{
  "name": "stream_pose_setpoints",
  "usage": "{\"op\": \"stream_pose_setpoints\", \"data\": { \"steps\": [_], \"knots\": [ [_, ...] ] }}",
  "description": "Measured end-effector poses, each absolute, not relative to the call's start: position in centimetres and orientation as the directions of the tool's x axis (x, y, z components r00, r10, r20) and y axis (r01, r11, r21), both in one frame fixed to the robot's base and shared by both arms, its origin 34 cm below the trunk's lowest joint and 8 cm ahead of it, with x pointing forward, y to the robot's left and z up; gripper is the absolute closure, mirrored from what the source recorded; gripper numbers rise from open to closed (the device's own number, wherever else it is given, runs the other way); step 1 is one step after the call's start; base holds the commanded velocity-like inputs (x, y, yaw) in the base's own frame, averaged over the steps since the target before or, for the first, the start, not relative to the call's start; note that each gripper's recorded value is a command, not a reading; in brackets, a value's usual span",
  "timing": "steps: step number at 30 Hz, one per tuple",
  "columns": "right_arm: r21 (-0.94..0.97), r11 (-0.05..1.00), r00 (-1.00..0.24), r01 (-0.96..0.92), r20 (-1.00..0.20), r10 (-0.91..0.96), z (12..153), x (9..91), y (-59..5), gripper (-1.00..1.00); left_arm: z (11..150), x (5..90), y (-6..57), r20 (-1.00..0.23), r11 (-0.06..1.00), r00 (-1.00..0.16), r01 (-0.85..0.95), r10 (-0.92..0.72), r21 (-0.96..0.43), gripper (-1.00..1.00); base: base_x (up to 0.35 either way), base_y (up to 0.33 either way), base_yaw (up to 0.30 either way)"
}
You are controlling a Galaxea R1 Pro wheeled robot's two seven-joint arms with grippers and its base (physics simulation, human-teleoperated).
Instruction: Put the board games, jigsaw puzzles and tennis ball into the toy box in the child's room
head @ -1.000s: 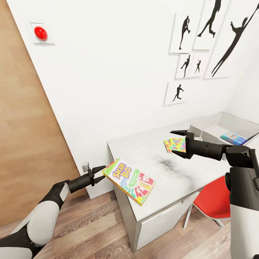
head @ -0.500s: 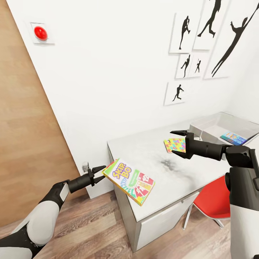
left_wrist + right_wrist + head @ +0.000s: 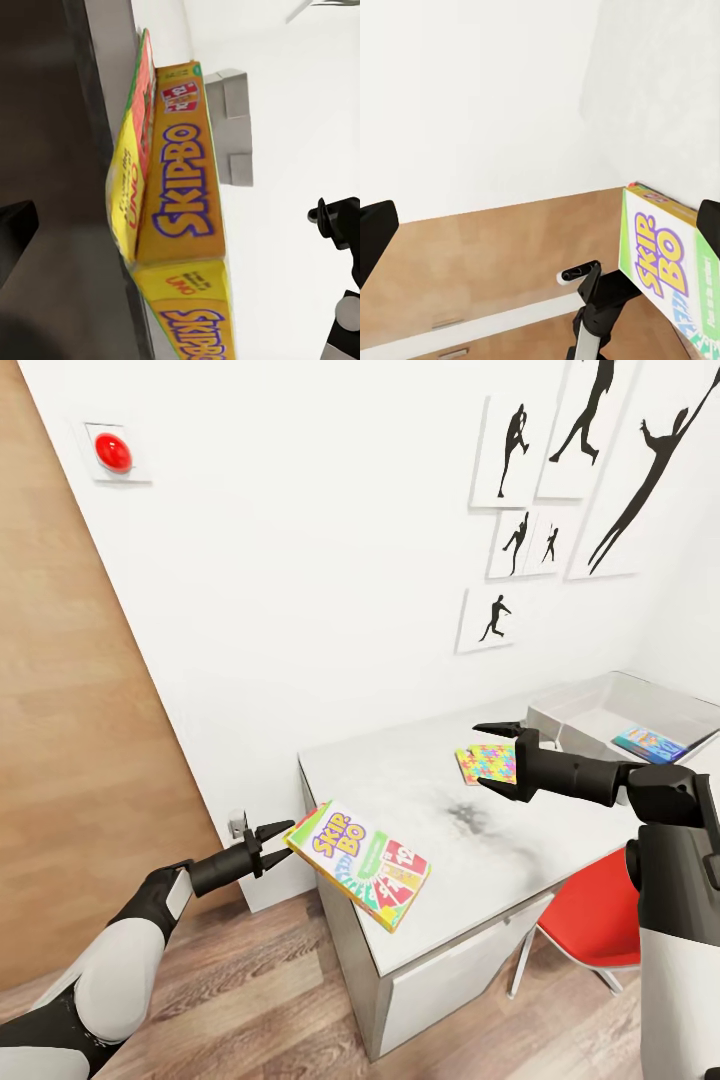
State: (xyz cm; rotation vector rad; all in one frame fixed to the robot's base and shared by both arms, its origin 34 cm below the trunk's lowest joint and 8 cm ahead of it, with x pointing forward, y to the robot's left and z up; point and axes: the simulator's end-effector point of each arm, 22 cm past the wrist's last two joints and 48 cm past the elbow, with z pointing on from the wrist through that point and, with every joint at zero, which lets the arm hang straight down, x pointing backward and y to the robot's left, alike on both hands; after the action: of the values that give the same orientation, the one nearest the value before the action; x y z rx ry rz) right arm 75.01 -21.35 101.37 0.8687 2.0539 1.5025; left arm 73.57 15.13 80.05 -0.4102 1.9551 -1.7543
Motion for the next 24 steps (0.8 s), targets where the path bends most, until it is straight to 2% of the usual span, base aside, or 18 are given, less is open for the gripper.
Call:
{"op": "stream_pose_setpoints", "data": {
  "steps": [1, 2, 24],
  "knots": [
    [0.952, 0.209, -0.701, 0.224, 0.009, 0.713, 101.37, 75.01, -21.34, -1.0, 80.05, 73.57, 15.14, -0.15, 0.134, -0.841, 0.093, -0.52, -0.987, -1.0, 0.0, 0.0, 0.0],
    [0.952, 0.209, -0.701, 0.224, 0.009, 0.713, 101.37, 75.01, -21.34, -1.0, 80.05, 73.57, 15.14, -0.149, 0.134, -0.841, 0.092, -0.52, -0.987, 1.0, 0.0, 0.0, 0.0],
    [0.952, 0.209, -0.701, 0.222, 0.007, 0.713, 101.49, 75.06, -21.34, -1.0, 80.11, 73.57, 15.06, -0.148, 0.131, -0.841, 0.093, -0.521, -0.987, 1.0, 0.0, 0.0, 0.0]
  ]
}}
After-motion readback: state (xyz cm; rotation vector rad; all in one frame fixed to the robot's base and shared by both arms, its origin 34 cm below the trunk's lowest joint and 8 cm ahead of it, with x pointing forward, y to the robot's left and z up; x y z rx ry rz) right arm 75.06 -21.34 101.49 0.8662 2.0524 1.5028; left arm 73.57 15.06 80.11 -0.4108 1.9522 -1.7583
